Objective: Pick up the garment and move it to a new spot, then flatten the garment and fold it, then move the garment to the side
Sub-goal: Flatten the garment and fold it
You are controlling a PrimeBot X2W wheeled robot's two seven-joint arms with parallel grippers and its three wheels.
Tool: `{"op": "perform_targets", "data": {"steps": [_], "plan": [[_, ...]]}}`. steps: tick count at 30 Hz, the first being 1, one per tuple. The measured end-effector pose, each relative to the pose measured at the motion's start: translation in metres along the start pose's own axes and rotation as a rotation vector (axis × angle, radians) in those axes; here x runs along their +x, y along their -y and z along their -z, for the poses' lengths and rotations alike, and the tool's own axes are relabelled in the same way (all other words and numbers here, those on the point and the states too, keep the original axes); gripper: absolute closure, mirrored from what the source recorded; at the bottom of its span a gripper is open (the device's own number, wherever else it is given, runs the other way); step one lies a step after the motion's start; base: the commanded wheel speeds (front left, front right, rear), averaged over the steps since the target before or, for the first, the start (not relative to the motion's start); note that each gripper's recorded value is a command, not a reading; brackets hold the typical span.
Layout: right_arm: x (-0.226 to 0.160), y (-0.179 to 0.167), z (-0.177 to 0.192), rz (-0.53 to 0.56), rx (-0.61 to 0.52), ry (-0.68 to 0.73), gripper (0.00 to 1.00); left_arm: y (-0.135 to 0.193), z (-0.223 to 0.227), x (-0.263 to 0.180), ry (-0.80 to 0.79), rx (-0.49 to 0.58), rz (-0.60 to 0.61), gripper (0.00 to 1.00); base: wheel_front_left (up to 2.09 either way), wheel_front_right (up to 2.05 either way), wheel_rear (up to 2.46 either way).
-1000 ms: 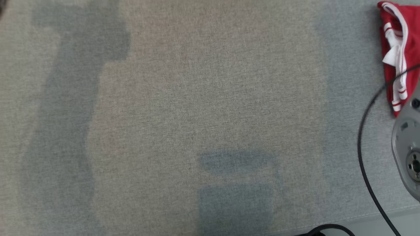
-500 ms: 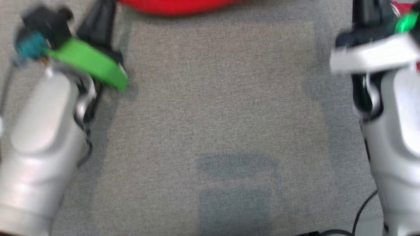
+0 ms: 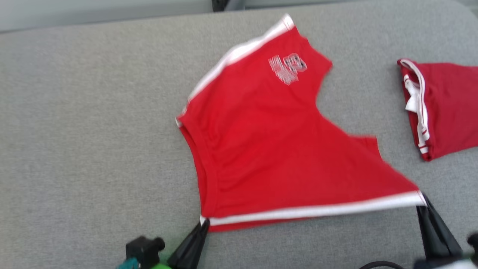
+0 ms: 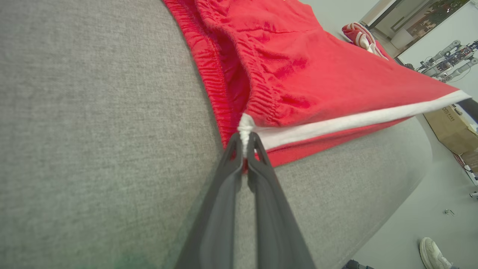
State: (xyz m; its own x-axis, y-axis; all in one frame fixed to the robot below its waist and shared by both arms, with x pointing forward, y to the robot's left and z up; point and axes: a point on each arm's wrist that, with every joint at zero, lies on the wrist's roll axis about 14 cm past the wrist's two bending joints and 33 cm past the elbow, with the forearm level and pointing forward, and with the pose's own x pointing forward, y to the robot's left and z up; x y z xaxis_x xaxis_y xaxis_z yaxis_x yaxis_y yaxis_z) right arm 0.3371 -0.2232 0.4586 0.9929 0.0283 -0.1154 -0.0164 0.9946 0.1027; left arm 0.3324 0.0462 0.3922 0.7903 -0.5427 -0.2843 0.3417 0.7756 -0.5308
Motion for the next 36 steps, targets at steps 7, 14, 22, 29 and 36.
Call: {"op": "perform_targets", "data": {"steps": [7,14,22,29,36], "plan": [[-0.034,-0.019,-0.024,-0.083,0.019,0.051,1.00,0.025,-0.022,-0.044,0.121,-0.095,-0.052,1.00,0.00,0.00,0.00],[0.046,-0.041,-0.065,-0.255,-0.044,0.110,1.00,0.037,-0.090,-0.010,0.167,-0.052,0.055,1.00,0.00,0.00,0.00],[0.154,-0.051,-0.060,-0.352,-0.174,0.009,1.00,0.020,-0.137,0.055,0.125,-0.077,0.009,1.00,0.00,0.00,0.00],[0.214,-0.074,-0.035,-0.411,-0.203,-0.078,1.00,-0.036,-0.140,0.076,0.114,-0.107,-0.178,1.00,0.00,0.00,0.00],[0.248,-0.096,-0.005,-0.463,-0.251,-0.175,1.00,-0.070,-0.124,0.083,0.065,-0.113,-0.277,1.00,0.00,0.00,0.00]]}}
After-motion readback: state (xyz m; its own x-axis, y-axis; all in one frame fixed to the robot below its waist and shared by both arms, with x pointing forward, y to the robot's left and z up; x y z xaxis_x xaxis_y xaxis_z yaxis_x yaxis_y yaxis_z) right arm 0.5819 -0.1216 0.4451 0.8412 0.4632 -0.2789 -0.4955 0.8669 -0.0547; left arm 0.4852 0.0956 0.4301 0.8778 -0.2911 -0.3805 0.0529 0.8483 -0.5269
